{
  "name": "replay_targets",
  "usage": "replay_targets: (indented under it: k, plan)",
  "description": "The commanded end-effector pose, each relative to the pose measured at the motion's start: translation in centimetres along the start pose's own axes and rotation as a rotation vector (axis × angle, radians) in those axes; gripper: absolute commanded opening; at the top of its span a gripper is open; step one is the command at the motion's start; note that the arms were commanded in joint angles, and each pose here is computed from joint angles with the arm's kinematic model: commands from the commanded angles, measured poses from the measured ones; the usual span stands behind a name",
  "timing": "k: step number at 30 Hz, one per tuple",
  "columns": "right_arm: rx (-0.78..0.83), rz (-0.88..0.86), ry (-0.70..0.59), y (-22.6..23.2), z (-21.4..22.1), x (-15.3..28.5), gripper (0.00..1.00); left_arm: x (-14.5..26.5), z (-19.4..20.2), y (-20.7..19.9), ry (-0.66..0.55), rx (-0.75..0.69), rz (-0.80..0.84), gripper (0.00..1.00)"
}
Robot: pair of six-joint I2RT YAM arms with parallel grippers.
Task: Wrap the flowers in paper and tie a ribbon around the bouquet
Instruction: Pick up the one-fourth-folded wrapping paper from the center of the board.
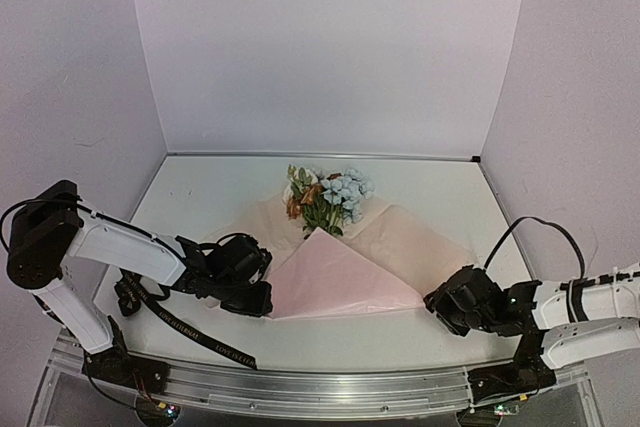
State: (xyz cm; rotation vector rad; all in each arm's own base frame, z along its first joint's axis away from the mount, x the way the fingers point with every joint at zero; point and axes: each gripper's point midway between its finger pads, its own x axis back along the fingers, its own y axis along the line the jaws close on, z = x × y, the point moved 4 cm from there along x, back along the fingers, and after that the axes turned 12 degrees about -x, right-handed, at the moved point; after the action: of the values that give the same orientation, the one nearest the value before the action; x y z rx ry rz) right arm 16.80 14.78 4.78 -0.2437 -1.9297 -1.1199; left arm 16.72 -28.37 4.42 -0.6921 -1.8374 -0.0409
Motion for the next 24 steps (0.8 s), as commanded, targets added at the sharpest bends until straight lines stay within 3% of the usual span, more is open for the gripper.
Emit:
replay_targets:
  k: [1, 11, 24]
  plan:
    - [-0.048, -0.034, -0.022, 0.4, 0.2, -0.3, 0.49, -1.0, 4.4, 2.8, 0.178, 0.004, -0.110, 0.08]
    - [-0.078, -0.098, -0.056, 0.3, 0.1, -0.9, 0.42, -1.0, 4.4, 2.7, 0.181, 0.002, -0.109, 0.08]
    - [-0.024, -0.170, -0.081, 1.4, -0.1, -0.8, 0.22, -1.0, 4.3, 2.6, 0.182, -0.003, -0.107, 0.08]
